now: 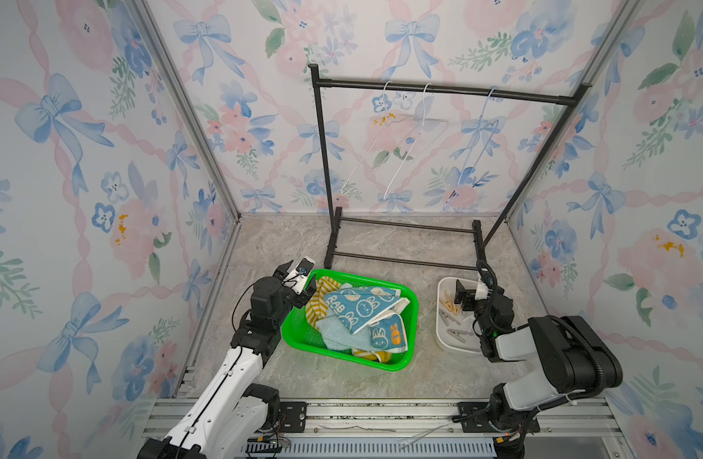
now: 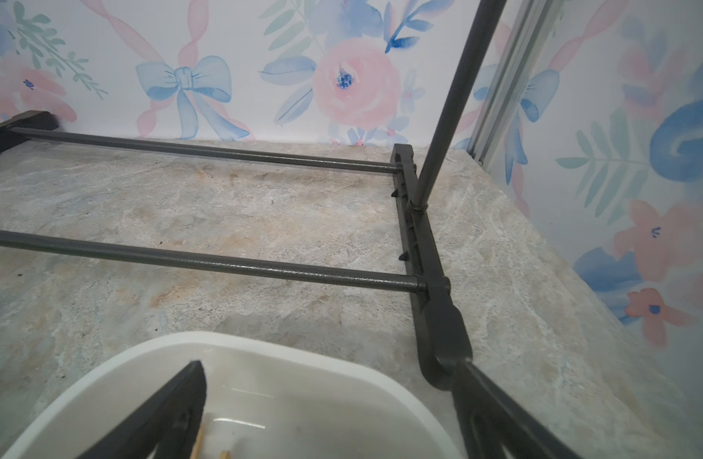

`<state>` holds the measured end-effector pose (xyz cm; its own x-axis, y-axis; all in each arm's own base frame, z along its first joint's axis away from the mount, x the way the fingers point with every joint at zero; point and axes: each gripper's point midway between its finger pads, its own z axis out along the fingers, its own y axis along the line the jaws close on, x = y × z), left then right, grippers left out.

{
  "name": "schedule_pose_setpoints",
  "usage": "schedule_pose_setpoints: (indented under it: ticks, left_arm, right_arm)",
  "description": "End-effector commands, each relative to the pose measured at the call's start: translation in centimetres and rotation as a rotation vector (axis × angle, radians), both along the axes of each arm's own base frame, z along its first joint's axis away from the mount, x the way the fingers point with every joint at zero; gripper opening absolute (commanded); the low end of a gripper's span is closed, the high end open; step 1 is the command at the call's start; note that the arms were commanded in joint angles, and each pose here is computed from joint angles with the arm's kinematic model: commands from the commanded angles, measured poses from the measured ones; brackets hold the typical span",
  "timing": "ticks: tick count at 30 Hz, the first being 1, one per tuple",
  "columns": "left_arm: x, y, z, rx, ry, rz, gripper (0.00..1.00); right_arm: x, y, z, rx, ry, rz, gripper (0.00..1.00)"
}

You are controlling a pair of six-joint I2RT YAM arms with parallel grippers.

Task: Remove the clothespins securing towels to the hanger
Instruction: Reset both arms

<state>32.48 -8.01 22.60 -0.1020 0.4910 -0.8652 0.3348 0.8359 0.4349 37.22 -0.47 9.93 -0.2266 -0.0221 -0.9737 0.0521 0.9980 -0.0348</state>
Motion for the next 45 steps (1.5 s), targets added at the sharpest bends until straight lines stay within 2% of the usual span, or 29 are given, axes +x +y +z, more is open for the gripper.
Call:
schedule_pose_setpoints:
  ticks: [1, 3, 18, 21, 24, 26, 32, 35, 40, 45]
  left_arm:
    - [0.0, 0.0, 0.0, -0.027, -0.004, -0.003, 0.74]
    - [0.0, 0.1, 0.1, -0.030, -0.008, -0.002, 0.74]
    - [-0.2, -0.5, -0.1, -0.069, -0.003, -0.030, 0.76]
    - [0.1, -0.6, -0.2, -0.116, 0.007, -0.023, 0.81]
    - [0.6, -0.3, -0.1, -0.208, 0.019, 0.020, 0.95]
    - [1.0, 0.2, -0.5, -0.257, 0.034, 0.069, 0.98]
    - [1.7, 2.9, -2.5, -0.274, 0.015, 0.225, 0.98]
    - [2.2, 3.1, -3.5, -0.322, 0.000, 0.233, 0.98]
    - [2.7, 3.5, -6.1, -0.278, 0.010, 0.251, 0.98]
    - [2.7, 4.4, -7.5, -0.296, -0.018, 0.248, 0.98]
  right_arm:
    - [1.7, 0.2, 0.1, 0.047, 0.052, 0.021, 0.96]
    - [2.6, -0.1, -0.4, 0.049, 0.124, 0.006, 0.97]
    - [2.7, 0.2, -0.3, 0.026, 0.118, -0.002, 0.97]
    - [2.7, 0.2, -0.3, 0.026, 0.116, -0.003, 0.96]
    - [2.7, 0.2, -0.3, 0.026, 0.118, -0.003, 0.97]
    - [2.6, 0.2, -0.3, 0.025, 0.116, -0.002, 0.97]
    - [2.6, 0.2, -0.3, 0.024, 0.116, -0.001, 0.97]
    - [2.6, 0.2, -0.3, 0.024, 0.117, -0.001, 0.97]
    - [2.6, 0.2, -0.3, 0.025, 0.117, -0.001, 0.97]
    - [2.6, 0.2, -0.3, 0.025, 0.115, -0.001, 0.97]
